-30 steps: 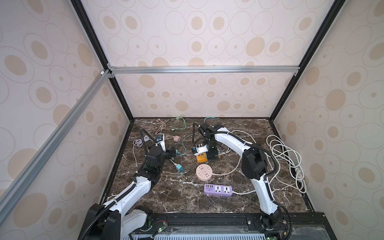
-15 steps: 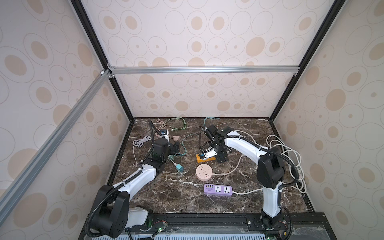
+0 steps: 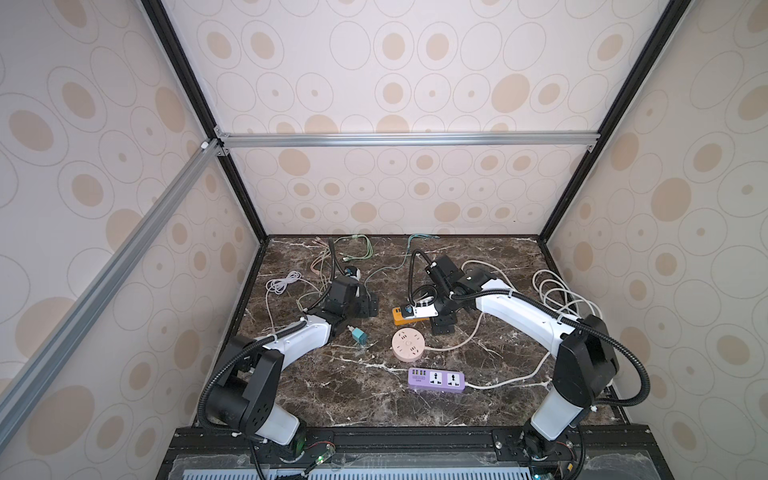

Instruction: Insert the plug

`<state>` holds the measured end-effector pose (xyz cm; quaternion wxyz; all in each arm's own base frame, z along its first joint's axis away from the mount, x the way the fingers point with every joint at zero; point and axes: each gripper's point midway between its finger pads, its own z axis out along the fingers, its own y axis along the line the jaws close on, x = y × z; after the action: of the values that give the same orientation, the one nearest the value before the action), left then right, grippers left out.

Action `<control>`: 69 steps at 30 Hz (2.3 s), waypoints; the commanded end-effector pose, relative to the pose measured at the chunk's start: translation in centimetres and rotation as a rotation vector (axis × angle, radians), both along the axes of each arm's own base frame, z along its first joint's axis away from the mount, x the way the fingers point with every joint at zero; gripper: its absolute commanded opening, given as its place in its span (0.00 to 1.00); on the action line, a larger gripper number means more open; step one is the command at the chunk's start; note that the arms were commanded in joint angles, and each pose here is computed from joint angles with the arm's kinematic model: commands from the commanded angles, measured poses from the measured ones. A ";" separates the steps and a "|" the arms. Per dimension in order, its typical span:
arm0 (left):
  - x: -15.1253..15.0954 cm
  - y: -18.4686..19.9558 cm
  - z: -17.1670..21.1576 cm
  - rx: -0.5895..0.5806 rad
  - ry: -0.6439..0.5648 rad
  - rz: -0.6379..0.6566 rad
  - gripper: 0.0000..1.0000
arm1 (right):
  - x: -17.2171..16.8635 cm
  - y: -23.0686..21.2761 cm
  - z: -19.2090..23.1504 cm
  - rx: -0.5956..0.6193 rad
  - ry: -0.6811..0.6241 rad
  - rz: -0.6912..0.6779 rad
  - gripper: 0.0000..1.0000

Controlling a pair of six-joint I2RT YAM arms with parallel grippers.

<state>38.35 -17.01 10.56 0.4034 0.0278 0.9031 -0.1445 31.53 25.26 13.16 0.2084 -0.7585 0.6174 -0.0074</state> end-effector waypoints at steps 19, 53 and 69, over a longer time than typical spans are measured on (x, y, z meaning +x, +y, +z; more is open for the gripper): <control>0.1 -9.1 -0.7 -0.089 0.081 -0.231 0.98 | 2.9 -4.0 -0.8 -0.164 0.269 -0.023 0.99; -3.2 -20.0 11.4 -0.272 -0.329 -0.910 0.78 | 0.7 -3.3 2.1 0.120 0.344 -0.057 1.00; -2.8 -13.6 10.8 -0.161 -0.436 -0.705 0.91 | 0.7 -5.4 3.1 0.139 0.375 -0.130 1.00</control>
<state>33.88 -31.05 20.56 0.4807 0.3573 0.7175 -0.3555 32.83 20.97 14.97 0.1409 -0.6989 0.6821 0.1628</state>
